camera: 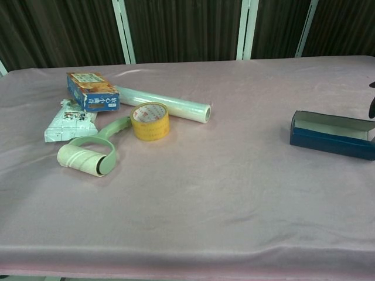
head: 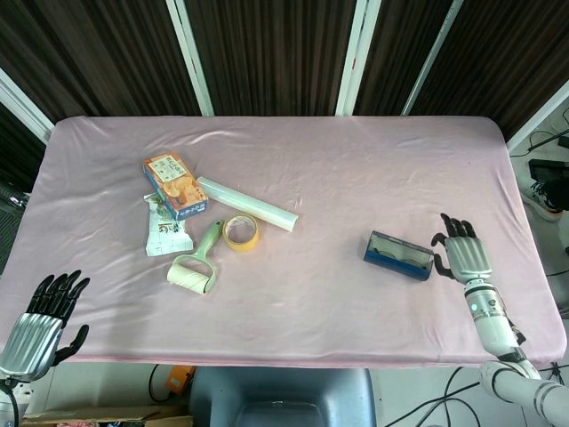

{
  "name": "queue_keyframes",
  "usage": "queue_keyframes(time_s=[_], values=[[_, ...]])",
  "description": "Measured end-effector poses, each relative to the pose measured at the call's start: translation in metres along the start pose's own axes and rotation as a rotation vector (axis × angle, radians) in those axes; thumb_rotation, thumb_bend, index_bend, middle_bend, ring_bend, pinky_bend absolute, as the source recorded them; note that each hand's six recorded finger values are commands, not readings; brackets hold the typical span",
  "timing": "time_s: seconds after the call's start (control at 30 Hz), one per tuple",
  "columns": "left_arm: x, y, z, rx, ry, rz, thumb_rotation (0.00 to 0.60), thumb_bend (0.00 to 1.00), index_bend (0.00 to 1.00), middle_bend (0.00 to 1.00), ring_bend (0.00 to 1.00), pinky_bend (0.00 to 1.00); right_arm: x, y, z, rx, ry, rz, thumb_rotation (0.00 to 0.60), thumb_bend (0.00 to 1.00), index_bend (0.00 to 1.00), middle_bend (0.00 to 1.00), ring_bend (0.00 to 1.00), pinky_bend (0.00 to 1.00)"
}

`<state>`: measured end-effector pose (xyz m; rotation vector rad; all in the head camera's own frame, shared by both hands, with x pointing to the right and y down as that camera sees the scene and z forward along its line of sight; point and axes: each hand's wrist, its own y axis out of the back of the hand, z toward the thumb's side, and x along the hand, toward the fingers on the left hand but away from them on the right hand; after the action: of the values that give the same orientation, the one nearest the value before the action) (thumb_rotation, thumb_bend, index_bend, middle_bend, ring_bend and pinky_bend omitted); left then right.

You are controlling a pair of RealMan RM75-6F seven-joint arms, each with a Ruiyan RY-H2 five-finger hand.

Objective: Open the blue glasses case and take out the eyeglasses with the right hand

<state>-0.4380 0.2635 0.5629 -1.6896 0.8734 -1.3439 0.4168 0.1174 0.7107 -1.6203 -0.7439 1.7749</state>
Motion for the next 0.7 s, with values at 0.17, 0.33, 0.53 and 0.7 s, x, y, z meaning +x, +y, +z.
queue_keyframes(time_s=[0.17,0.33,0.53,0.7], values=[[0.001,-0.002,0.001,0.002,0.001,-0.006,0.6,0.37,0.0,0.0,0.0,0.0,-0.024,0.009,-0.018,0.007,-0.087,0.009,0.6,0.67,0.52,0.01,0.0,0.0],[0.002,-0.002,0.0,0.004,0.006,-0.007,0.6,0.37,0.0,0.0,0.0,0.0,-0.036,0.02,-0.028,0.0,-0.141,-0.019,0.6,0.66,0.44,0.01,0.0,0.0],[0.002,-0.002,0.0,0.004,0.005,-0.007,0.6,0.37,0.0,0.0,0.0,0.0,-0.027,0.028,-0.028,-0.012,-0.122,-0.063,0.6,0.55,0.39,0.01,0.0,0.0],[0.001,-0.002,0.001,0.005,0.0,-0.006,0.6,0.39,0.0,0.0,0.0,0.0,-0.012,0.029,-0.013,-0.012,-0.044,-0.065,0.6,0.53,0.38,0.01,0.0,0.0]])
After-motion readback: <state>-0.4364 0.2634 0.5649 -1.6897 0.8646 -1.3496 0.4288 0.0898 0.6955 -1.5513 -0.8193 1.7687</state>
